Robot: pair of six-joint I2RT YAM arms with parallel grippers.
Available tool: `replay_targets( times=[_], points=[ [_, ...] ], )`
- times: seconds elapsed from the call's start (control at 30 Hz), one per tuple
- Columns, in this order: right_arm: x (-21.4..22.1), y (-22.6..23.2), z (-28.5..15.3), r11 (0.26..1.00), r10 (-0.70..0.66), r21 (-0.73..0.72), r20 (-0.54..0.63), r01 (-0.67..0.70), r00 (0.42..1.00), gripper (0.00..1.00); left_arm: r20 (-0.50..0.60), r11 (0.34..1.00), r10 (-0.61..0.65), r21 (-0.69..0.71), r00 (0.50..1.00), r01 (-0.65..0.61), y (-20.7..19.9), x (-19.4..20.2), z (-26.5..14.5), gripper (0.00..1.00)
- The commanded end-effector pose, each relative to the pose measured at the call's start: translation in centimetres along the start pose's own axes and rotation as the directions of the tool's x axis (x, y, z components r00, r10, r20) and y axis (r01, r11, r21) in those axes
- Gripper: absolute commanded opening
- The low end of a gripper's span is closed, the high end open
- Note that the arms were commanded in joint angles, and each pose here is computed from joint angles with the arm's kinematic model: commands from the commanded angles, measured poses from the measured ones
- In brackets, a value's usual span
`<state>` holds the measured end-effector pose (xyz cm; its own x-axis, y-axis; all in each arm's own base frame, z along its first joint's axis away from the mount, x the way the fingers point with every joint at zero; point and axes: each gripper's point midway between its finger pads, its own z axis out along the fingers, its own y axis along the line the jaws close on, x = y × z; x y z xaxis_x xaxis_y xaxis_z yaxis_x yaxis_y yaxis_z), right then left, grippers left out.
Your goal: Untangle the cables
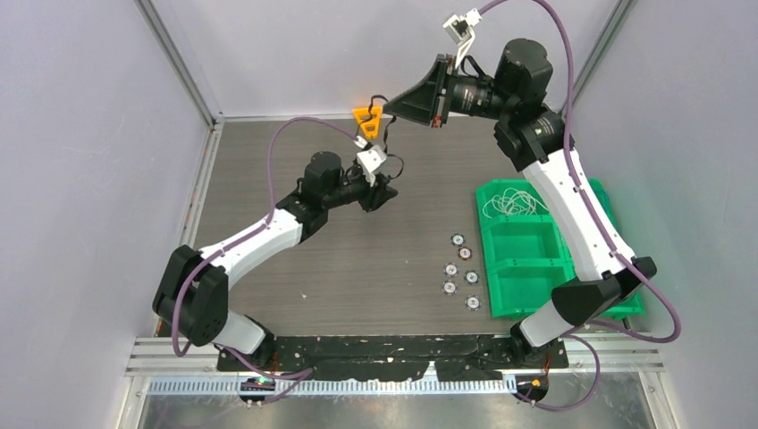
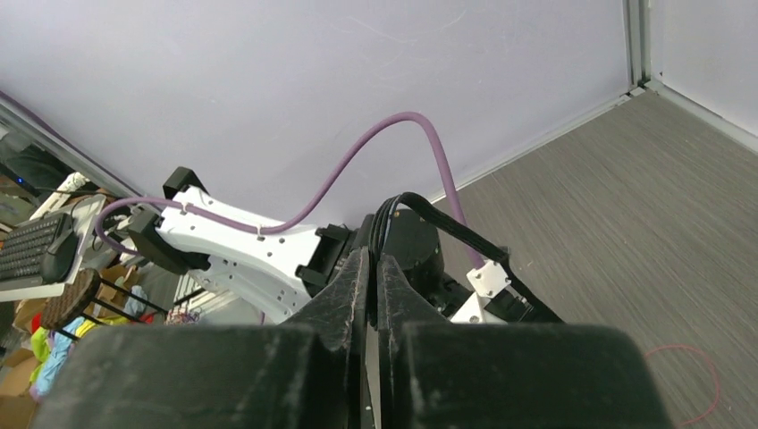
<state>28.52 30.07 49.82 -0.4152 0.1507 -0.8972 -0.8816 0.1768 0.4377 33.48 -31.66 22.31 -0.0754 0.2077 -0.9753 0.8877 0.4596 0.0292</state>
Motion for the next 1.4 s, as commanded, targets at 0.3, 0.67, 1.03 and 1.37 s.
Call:
replay_targets(
  times=[0.3, 0.67, 1.03, 1.37],
  points=[
    [-9.4, 6.1, -2.5, 0.985, -0.147, -0.052, 0.219, 0.162, 0.965, 0.05, -0.172, 0.902, -0.368, -0.304, 0.914, 0.306, 4.2, 10.3, -6.2, 0.24],
    [-2.0, -0.4, -9.3, 0.931, -0.202, 0.315, 0.032, 0.182, 0.979, 0.05, -0.080, 0.981, -0.174, -0.100, 0.981, 0.166, 0.9, 5.7, -9.3, 0.81],
    [0.8, -0.6, -8.0, 0.955, -0.156, 0.264, 0.054, 0.137, 0.986, 0.05, 0.163, 0.978, -0.166, 0.154, 0.973, 0.141, -3.3, -4.8, -3.8, 0.99],
    [-0.6, 1.0, -6.0, 0.970, -0.157, 0.197, 0.069, 0.141, 0.985, 0.05, 0.163, 0.891, -0.255, 0.423, 0.953, 0.166, -9.4, -4.9, 1.3, 1.00]
  ],
)
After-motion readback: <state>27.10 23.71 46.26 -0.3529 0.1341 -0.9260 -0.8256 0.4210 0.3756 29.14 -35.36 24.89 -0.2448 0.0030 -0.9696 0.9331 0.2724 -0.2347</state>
